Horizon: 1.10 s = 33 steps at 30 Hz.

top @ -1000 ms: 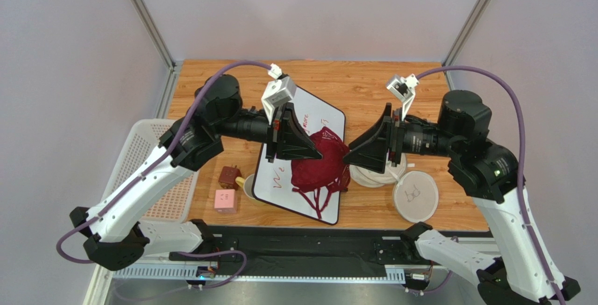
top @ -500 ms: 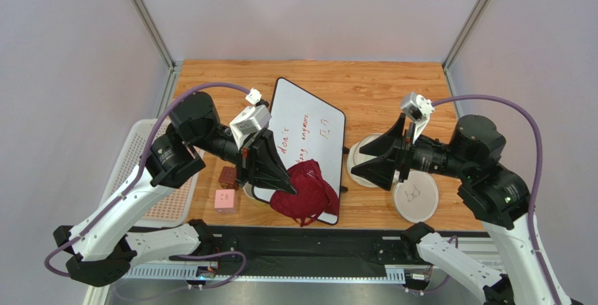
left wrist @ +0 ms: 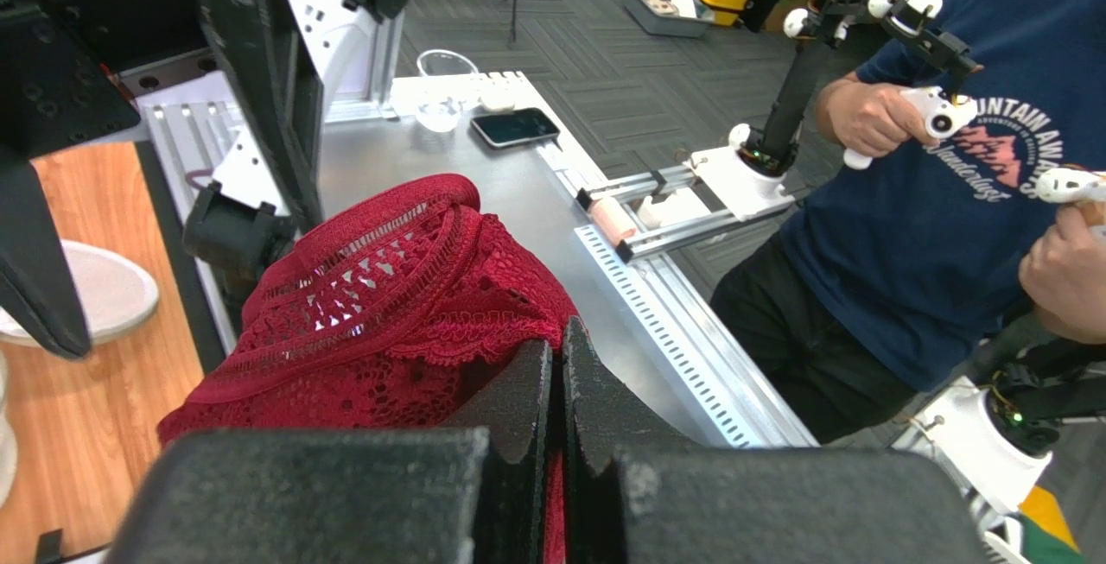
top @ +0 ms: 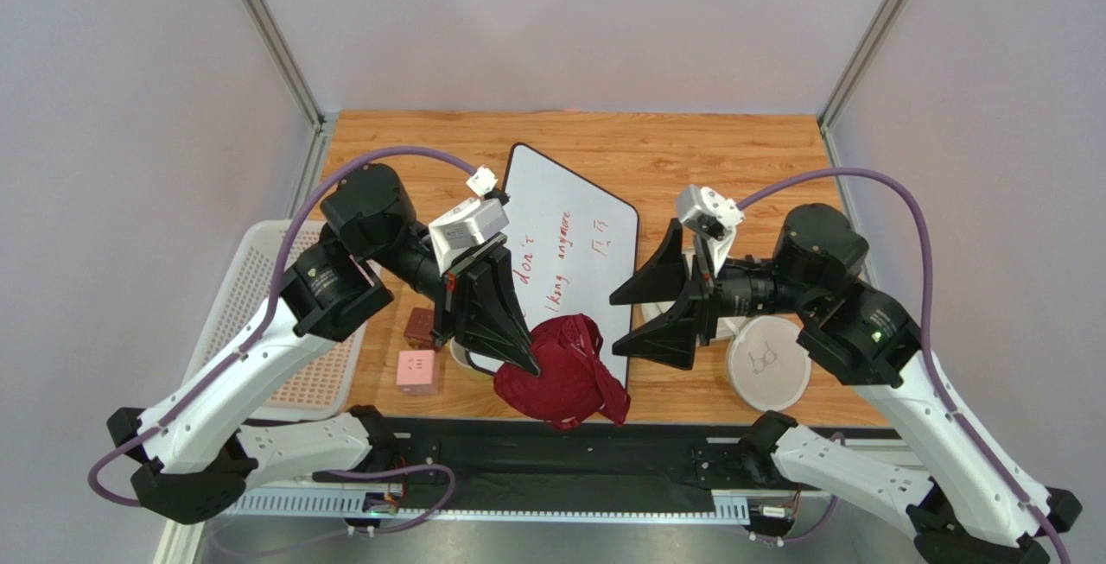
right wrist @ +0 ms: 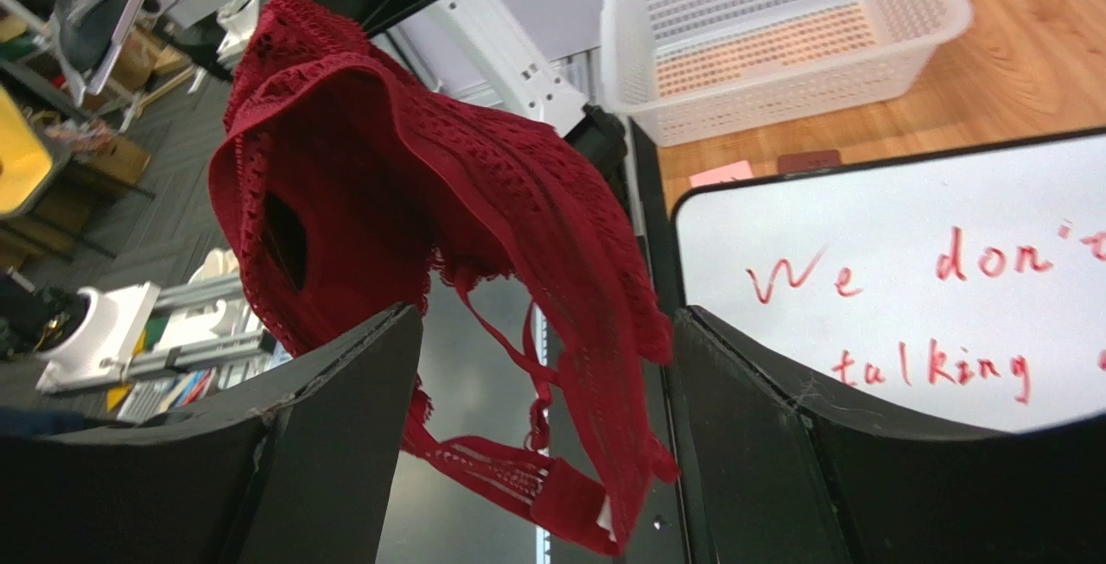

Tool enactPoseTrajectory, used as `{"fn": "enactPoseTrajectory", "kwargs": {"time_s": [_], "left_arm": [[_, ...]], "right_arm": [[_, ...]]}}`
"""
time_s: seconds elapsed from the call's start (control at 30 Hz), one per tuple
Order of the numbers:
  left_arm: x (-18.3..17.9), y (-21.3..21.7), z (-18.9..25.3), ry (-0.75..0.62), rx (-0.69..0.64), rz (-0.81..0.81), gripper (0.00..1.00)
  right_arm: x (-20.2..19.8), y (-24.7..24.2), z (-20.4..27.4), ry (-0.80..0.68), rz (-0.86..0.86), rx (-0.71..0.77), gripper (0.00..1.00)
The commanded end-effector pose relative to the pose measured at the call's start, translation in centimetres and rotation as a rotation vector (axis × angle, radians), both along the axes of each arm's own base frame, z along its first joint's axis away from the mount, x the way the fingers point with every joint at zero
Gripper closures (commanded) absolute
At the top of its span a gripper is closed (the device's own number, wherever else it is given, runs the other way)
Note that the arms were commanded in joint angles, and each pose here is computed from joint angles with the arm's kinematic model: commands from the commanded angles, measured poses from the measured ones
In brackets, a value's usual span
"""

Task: Place the bra in the laundry bag and zip it closed
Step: Adjust the bra.

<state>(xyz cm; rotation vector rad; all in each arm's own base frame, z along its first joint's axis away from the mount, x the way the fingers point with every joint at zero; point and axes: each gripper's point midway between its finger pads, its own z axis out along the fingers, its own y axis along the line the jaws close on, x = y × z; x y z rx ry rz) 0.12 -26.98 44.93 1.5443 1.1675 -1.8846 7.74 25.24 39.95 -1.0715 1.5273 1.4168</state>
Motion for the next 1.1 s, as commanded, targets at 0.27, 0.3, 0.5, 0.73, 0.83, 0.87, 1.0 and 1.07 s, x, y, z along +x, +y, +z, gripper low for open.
{"fn": "enactPoseTrajectory", "kwargs": {"time_s": [0.27, 0.3, 0.5, 0.73, 0.83, 0.87, 1.0, 1.07], "left_arm": [[-0.7, 0.3, 0.6, -0.021, -0.025, -0.054, 1.0], [-0.5, 0.2, 0.6, -0.018, -0.022, -0.045, 1.0], [1.3, -1.0, 0.7, -0.057, -0.02, 0.101, 1.0], [6.1, -2.3, -0.6, -0.046, 0.128, 0.426, 1.0], [7.5, -2.5, -1.7, -0.03, 0.19, 0.505, 1.0], [7.2, -2.7, -2.0, -0.026, 0.2, 0.48, 1.0], [7.0, -2.9, -2.9, -0.004, 0.236, 0.451, 1.0], [7.7, -3.2, -3.4, 0.015, 0.263, 0.482, 1.0]], "right_arm": [[-1.1, 4.1, 1.3, -0.127, 0.166, 0.041, 0.29], [-1.1, 4.2, 1.4, -0.129, 0.172, 0.044, 0.33], [-1.4, 4.8, 2.0, -0.05, 0.172, 0.082, 0.96], [1.3, 4.0, 1.2, 0.042, -0.071, 0.096, 1.0], [1.3, 3.7, 1.4, 0.092, -0.098, 0.109, 1.0], [1.4, 3.7, 1.5, 0.106, -0.107, 0.113, 1.0], [2.2, 2.8, 1.8, 0.128, -0.19, 0.105, 1.0], [1.9, 2.7, 2.3, 0.156, -0.186, 0.111, 1.0]]}}
